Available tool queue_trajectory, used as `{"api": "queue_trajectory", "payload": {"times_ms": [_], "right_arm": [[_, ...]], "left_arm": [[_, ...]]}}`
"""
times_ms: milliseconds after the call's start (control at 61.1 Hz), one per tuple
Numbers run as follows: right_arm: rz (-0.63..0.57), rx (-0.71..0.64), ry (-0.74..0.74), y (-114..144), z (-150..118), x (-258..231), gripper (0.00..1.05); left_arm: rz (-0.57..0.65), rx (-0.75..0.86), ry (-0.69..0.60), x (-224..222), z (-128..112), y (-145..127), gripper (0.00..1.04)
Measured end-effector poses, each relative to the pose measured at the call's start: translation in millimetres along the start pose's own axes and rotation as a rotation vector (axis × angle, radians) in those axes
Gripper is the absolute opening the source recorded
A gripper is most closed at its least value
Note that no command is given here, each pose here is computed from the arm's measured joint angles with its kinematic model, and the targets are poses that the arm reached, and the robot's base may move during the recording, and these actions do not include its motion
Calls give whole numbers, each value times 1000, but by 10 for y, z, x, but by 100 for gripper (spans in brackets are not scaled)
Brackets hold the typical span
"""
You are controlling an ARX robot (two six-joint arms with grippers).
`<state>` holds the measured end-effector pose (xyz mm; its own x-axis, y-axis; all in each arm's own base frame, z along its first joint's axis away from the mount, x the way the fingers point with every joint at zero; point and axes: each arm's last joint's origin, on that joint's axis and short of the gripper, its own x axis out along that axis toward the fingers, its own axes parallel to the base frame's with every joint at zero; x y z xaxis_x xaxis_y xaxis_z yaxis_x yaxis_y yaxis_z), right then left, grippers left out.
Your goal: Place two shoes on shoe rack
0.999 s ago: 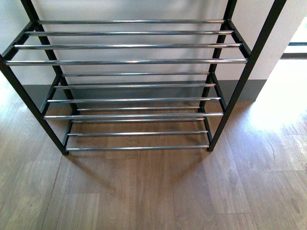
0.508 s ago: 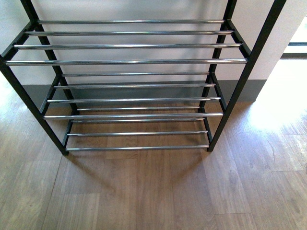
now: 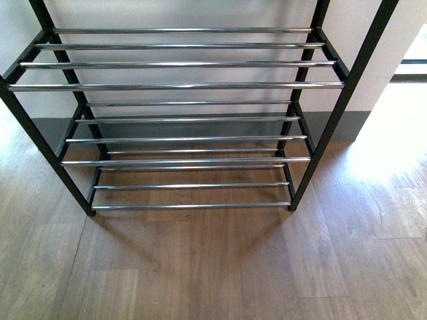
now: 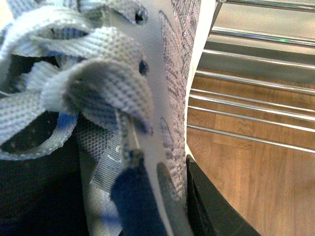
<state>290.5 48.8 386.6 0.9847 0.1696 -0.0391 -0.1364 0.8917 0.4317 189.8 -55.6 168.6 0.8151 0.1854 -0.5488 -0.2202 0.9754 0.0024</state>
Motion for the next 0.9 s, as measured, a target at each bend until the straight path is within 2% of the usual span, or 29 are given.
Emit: {"api": "queue_trajectory", "payload": {"times_ms": [229,409,606,770,901], "right_arm": [[49,-167,-64,-152,-369,-751,95],[21,-211,-75,-396,-697,-1187,95],[-62,-240,-106,-720,-987,-1320,95],[-175,-241,-132,-1108,-1268,-1289,95],[-192,-239,-121,-1166,-1324,-1287,95]], "left_arm": [[0,0,0,0,0,0,3],[0,0,0,-1,0,0,3],[0,0,0,0,0,0,3],[0,0,0,0,0,0,3],[-1,1,0,0,0,-1,3]]}}
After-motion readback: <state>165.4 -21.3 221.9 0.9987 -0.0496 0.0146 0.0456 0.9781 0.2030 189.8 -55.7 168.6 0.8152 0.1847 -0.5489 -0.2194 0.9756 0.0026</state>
